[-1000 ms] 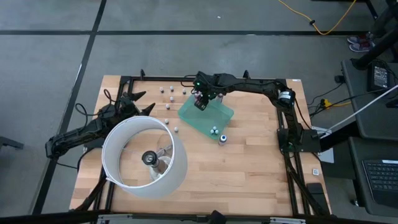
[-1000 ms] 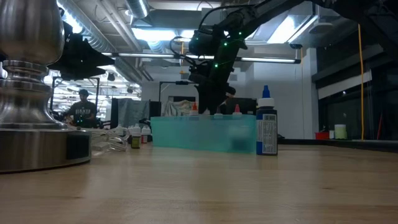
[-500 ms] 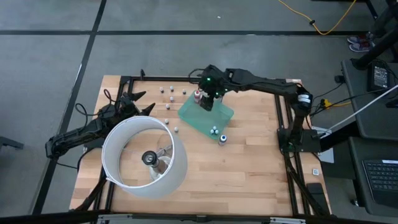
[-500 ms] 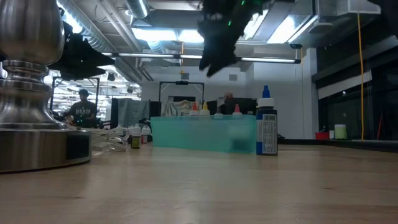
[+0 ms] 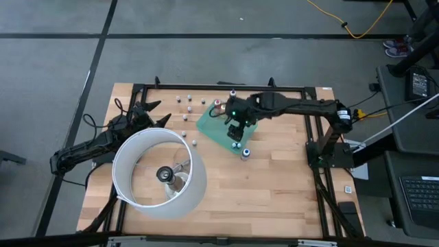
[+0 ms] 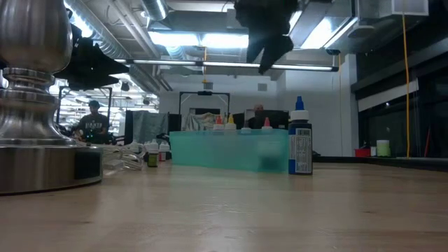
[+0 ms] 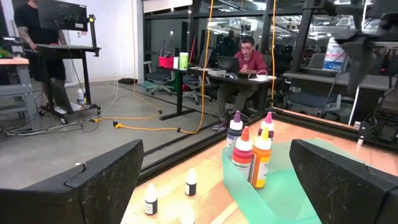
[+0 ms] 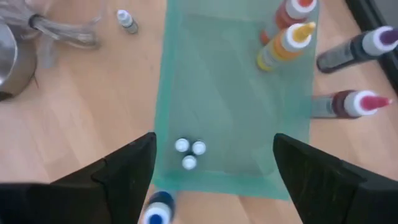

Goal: Pick & Place food coloring
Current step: Put the large blue food coloring bottle into the green bin

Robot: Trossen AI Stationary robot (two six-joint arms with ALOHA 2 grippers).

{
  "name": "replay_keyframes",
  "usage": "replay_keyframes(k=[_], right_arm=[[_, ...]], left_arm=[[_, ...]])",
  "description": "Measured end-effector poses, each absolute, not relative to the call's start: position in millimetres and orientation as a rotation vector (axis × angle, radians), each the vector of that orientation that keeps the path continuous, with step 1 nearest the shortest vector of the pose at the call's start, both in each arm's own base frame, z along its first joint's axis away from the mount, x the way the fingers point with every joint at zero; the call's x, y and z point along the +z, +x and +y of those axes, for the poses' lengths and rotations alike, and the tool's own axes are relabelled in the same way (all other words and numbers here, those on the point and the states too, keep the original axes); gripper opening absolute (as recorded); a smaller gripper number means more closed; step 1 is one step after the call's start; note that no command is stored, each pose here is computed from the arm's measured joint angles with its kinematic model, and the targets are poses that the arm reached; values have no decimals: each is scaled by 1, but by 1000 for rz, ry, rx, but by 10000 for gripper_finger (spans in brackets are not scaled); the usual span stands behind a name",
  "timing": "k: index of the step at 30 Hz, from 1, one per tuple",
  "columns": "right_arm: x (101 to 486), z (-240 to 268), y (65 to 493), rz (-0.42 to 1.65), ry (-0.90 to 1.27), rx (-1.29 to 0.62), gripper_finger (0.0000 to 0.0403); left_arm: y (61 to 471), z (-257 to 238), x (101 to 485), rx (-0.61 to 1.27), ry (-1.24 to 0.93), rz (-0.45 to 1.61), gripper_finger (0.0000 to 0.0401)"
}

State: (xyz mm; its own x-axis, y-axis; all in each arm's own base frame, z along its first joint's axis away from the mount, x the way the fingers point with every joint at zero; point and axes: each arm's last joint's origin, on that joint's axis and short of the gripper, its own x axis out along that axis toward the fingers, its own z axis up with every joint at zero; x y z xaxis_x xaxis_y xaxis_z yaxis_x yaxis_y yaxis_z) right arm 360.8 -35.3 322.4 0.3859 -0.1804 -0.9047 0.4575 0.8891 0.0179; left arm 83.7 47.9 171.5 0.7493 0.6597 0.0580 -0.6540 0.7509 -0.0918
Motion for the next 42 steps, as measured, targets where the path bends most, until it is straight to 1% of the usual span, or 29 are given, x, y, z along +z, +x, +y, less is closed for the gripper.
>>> replay_keyframes(k=[4, 9, 15, 18, 22, 29, 34, 42], right_arm=[[323, -11, 361, 1100, 273, -408, 323], [322, 17, 356, 1116, 171, -441, 323], [296, 43, 341, 1123, 154, -419, 323], [284, 51, 330, 1079, 126, -430, 323], [268, 54, 315, 1029, 125, -502, 323], [242, 52, 299, 973, 203, -539, 323], [230, 53, 294, 948, 251, -535, 323], [218, 60, 292, 963, 274, -500, 323]], left_arm=[[84, 48, 171, 719, -67, -89, 400], [84, 48, 171, 718, -67, -89, 400], [84, 48, 171, 719, -67, -89, 400], [84, 48, 171, 719, -67, -89, 400], [84, 48, 171, 719, -67, -89, 400], [84, 48, 171, 719, -67, -89, 400], [84, 48, 171, 718, -67, -89, 400], [84, 48, 171, 719, -67, -89, 400]])
